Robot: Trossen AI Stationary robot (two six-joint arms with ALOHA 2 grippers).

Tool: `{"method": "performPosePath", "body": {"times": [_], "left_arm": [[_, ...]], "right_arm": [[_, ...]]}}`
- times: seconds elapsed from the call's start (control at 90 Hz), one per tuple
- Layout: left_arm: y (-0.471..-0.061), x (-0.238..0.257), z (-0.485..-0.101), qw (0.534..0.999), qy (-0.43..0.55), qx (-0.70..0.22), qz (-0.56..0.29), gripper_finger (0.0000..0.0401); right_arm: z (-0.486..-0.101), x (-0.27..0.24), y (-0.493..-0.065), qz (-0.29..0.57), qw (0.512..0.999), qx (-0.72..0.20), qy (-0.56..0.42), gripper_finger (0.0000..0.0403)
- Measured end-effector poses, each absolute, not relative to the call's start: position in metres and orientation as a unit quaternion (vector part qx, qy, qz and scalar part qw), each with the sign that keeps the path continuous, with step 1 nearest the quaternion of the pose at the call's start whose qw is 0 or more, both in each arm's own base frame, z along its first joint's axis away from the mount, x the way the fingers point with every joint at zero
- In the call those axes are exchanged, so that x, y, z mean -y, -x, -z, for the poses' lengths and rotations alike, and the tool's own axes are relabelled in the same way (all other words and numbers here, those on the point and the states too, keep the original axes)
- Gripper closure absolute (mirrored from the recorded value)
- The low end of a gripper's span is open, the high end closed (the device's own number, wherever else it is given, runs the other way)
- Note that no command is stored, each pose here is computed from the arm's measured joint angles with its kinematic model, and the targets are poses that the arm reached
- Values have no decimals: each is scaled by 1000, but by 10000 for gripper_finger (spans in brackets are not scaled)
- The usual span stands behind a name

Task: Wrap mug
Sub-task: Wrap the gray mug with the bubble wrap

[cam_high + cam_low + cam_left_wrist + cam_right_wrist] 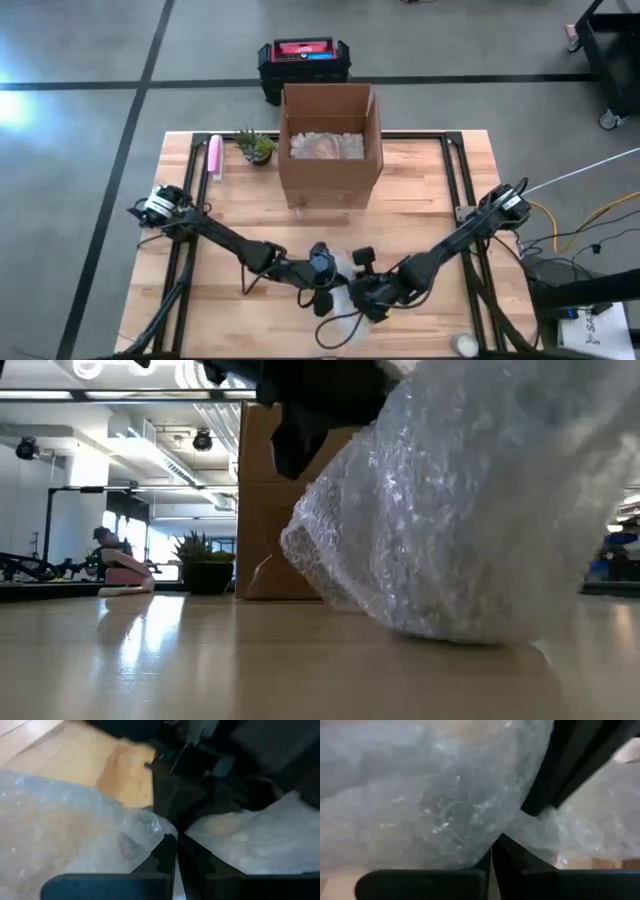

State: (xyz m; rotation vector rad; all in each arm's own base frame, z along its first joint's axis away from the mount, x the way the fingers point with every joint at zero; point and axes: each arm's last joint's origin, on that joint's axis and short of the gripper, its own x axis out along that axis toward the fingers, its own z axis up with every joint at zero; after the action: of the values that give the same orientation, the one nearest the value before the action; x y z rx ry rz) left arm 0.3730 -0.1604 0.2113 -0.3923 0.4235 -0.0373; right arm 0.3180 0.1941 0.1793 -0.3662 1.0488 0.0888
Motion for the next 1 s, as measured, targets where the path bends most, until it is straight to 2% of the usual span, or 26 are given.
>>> {"method": "performPosePath", "body": {"times": [0.178, 0.289, 0.456, 0.589, 0.756, 1.0], "left_arm": [[-378, 162, -224, 963, 177, -197, 40, 375], [-379, 163, -234, 963, 144, -222, 52, 335], [-375, 162, -266, 946, 90, -308, 36, 263], [-365, 171, -285, 936, 64, -345, 1, 236], [-343, 190, -276, 922, 28, -385, -40, 254], [-333, 198, -246, 923, 19, -378, -61, 345]], "right_arm": [[-181, -196, -319, -53, 851, -497, 162, 403], [-181, -196, -319, -51, 852, -497, 156, 403], [-181, -196, -319, -50, 852, -498, 157, 403], [-181, -196, -319, -50, 851, -498, 157, 403], [-181, -195, -319, -48, 851, -499, 153, 403], [-181, -195, -319, -48, 851, -500, 153, 403]]}}
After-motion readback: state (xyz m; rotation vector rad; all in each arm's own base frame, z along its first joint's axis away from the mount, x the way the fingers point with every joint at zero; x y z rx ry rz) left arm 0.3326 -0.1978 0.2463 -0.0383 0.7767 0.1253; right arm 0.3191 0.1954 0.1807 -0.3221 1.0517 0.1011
